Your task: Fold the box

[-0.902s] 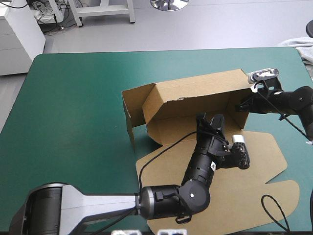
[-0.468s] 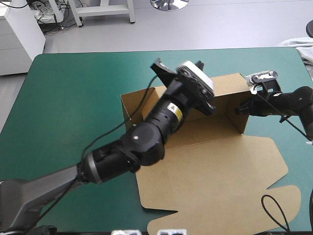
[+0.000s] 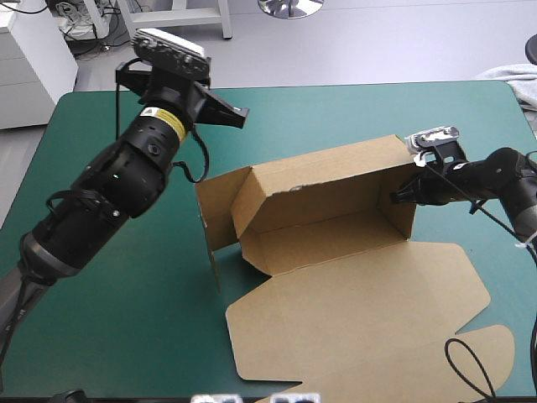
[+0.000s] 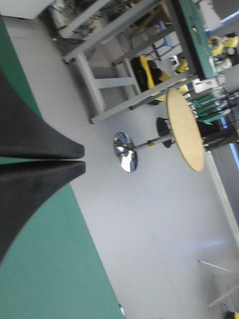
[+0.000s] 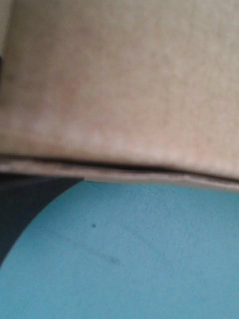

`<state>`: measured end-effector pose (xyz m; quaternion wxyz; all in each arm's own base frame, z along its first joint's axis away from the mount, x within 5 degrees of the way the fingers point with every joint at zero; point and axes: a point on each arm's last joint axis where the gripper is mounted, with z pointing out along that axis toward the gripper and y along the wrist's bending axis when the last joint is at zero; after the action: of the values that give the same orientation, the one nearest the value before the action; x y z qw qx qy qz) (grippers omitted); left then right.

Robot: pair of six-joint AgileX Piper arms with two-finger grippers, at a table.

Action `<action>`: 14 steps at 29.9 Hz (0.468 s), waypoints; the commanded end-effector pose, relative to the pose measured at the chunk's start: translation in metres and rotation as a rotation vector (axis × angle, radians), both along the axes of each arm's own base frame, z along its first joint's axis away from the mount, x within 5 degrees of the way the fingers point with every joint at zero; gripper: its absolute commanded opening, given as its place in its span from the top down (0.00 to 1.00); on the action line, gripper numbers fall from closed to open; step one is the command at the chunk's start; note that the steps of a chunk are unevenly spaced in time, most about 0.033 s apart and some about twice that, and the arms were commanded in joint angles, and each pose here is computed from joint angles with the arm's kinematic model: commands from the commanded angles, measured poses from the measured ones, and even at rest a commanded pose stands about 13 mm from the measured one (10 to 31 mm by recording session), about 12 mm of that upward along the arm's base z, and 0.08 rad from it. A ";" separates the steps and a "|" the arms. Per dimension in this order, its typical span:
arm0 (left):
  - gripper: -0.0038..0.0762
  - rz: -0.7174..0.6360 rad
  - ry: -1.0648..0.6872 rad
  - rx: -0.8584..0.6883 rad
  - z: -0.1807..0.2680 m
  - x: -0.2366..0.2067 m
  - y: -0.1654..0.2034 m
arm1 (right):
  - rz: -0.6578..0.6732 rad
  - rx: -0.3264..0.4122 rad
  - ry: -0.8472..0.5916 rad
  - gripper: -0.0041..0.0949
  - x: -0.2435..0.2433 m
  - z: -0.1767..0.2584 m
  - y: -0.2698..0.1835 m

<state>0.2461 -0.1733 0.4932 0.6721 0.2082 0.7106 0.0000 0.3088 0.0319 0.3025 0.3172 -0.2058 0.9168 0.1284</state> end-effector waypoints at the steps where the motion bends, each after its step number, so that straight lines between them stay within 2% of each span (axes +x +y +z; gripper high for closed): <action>1: 0.96 0.029 0.009 -0.021 0.018 -0.003 0.034 | -0.005 0.044 -0.072 0.96 -0.003 0.026 0.018; 9: 0.96 0.242 0.155 -0.037 0.008 0.016 0.100 | -0.008 0.050 -0.074 0.96 -0.008 0.079 0.051; 14: 0.96 0.320 0.241 -0.074 0.001 0.023 0.136 | -0.011 0.052 0.039 0.96 -0.011 0.107 0.057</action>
<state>0.2788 -0.0543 0.4736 0.5453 0.0839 0.8315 0.0647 0.3055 0.0867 0.3781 0.2952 -0.2085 0.9229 0.1325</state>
